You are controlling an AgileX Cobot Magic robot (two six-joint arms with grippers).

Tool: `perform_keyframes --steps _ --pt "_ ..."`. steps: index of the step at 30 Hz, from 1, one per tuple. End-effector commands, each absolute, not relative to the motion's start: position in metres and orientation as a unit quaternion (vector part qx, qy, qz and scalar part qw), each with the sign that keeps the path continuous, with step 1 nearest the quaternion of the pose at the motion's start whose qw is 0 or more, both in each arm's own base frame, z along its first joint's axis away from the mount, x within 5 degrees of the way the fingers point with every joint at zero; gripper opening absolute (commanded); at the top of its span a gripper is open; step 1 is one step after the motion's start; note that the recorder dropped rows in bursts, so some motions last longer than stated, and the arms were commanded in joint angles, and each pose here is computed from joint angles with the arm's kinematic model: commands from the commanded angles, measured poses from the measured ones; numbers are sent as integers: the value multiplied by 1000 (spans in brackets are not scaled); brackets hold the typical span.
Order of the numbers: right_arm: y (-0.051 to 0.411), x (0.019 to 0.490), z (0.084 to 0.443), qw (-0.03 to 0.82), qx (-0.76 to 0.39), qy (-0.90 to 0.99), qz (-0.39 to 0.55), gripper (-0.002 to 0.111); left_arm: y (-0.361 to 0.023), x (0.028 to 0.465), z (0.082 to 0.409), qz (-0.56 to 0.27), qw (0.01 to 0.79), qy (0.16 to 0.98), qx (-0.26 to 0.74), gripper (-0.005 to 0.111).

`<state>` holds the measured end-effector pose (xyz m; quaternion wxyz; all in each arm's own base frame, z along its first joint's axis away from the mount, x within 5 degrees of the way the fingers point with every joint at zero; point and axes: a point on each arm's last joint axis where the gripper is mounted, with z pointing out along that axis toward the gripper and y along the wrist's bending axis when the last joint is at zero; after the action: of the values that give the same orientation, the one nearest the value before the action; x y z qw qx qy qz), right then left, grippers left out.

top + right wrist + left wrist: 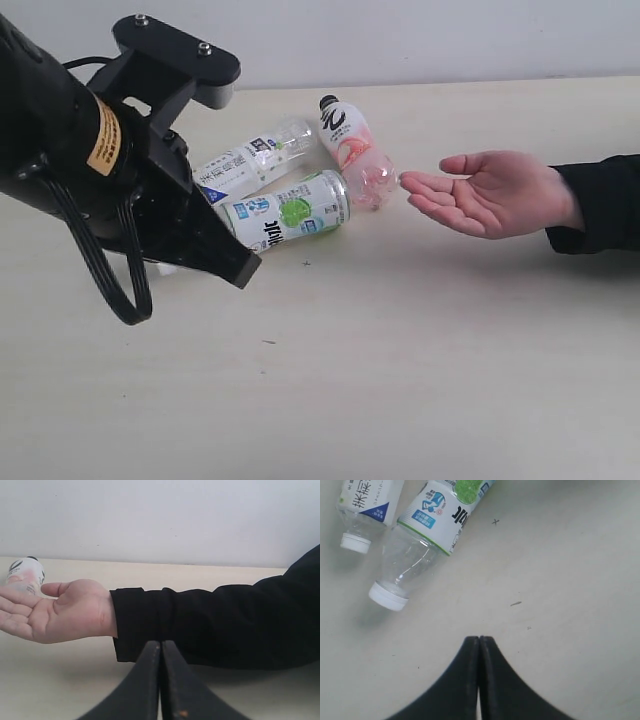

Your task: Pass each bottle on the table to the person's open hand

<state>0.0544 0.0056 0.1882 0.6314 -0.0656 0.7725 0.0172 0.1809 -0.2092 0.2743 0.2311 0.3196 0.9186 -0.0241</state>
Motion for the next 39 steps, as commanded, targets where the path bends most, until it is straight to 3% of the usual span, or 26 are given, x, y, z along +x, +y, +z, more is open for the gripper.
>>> perform_keyframes --steps 1,17,23,31,39 --pt "6 54 188 635 -66 770 18 0 -209 181 276 -29 240 916 321 0" --pt "6 54 188 635 -66 770 18 0 -214 177 275 -71 226 922 307 0" --pt "6 54 188 635 -66 770 18 0 -207 186 274 -126 185 919 324 0" --pt "6 54 188 635 -66 770 18 0 -182 215 280 -233 177 918 267 0" --pt "6 54 188 635 -66 770 18 0 -176 221 279 -210 194 918 274 0"
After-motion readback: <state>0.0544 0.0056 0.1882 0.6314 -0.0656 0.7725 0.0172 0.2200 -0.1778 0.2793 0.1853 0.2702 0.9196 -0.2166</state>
